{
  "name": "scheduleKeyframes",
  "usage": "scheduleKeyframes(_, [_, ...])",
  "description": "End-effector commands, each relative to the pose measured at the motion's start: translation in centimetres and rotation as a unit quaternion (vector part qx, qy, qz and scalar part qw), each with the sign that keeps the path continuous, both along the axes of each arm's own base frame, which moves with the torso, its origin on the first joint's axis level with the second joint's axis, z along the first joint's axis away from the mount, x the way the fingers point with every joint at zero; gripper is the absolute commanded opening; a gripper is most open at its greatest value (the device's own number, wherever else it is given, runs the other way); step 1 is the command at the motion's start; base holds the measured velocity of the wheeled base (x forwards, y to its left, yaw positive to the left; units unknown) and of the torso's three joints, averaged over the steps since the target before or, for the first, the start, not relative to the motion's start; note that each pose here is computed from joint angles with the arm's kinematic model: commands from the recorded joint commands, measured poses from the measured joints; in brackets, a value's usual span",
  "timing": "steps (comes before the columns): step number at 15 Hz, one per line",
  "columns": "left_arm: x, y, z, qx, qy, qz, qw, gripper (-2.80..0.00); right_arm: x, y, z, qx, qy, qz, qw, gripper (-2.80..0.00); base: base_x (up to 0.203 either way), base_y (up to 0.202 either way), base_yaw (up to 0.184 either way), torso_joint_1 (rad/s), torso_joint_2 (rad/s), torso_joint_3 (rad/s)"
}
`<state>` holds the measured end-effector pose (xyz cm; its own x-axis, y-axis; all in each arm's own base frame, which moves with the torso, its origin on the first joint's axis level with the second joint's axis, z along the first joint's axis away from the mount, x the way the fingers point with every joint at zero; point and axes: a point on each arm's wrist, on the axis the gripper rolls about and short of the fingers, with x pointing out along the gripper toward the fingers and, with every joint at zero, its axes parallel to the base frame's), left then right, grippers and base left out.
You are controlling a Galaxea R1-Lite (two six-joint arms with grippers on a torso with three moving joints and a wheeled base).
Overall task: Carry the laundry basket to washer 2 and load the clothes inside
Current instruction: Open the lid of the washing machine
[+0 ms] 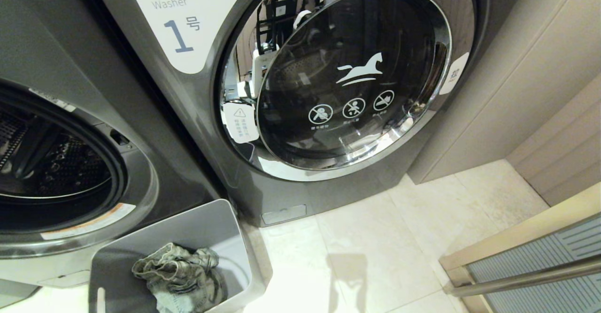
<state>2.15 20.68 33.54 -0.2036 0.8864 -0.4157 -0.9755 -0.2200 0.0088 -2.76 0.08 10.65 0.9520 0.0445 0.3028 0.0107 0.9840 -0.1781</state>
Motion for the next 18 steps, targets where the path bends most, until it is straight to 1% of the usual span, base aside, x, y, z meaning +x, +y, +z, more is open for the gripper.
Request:
scheduleKeyframes(1, [-1.0, 2.3, -0.5, -0.016, 0.01, 0.044, 0.9988, -2.8, 0.4, 0.0, -1.1, -0.001, 0.02, 0.0, 1.0, -2.8, 0.0, 0.0, 0.0, 0.0, 0.0, 0.0])
scheduleKeyframes(4, [-2.3, 5.2, -0.7, -0.023, 0.019, 0.089, 0.9956, -2.8, 0.4, 0.0, -1.1, -0.001, 0.019, 0.0, 1.0, -2.8, 0.0, 0.0, 0.0, 0.0, 0.0, 0.0])
scheduleKeyframes(7, [-3.4, 8.0, -1.5, -0.037, 0.022, 0.111, 0.9928, -2.8, 0.4, 0.0, -1.1, -0.001, 0.019, 0.0, 1.0, -2.8, 0.0, 0.0, 0.0, 0.0, 0.0, 0.0])
scheduleKeyframes(9, [-3.8, 9.7, -2.5, -0.056, 0.024, 0.117, 0.9913, -2.8, 0.4, 0.0, -1.1, -0.001, 0.02, 0.0, 1.0, -2.8, 0.0, 0.0, 0.0, 0.0, 0.0, 0.0])
scheduleKeyframes(11, [-4.1, 11.2, -3.2, -0.067, 0.024, 0.119, 0.9903, -2.8, 0.4, 0.0, -1.1, -0.001, 0.019, 0.0, 1.0, -2.8, 0.0, 0.0, 0.0, 0.0, 0.0, 0.0])
scheduleKeyframes(16, [-4.5, 15.6, -5.0, -0.078, 0.024, 0.121, 0.9893, -2.8, 0.4, 0.0, -1.1, -0.001, 0.019, 0.0, 1.0, -2.8, 0.0, 0.0, 0.0, 0.0, 0.0, 0.0])
scheduleKeyframes(18, [-4.5, 17.6, -5.5, -0.073, 0.023, 0.121, 0.9897, -2.8, 0.4, 0.0, -1.1, -0.001, 0.02, 0.0, 1.0, -2.8, 0.0, 0.0, 0.0, 0.0, 0.0, 0.0])
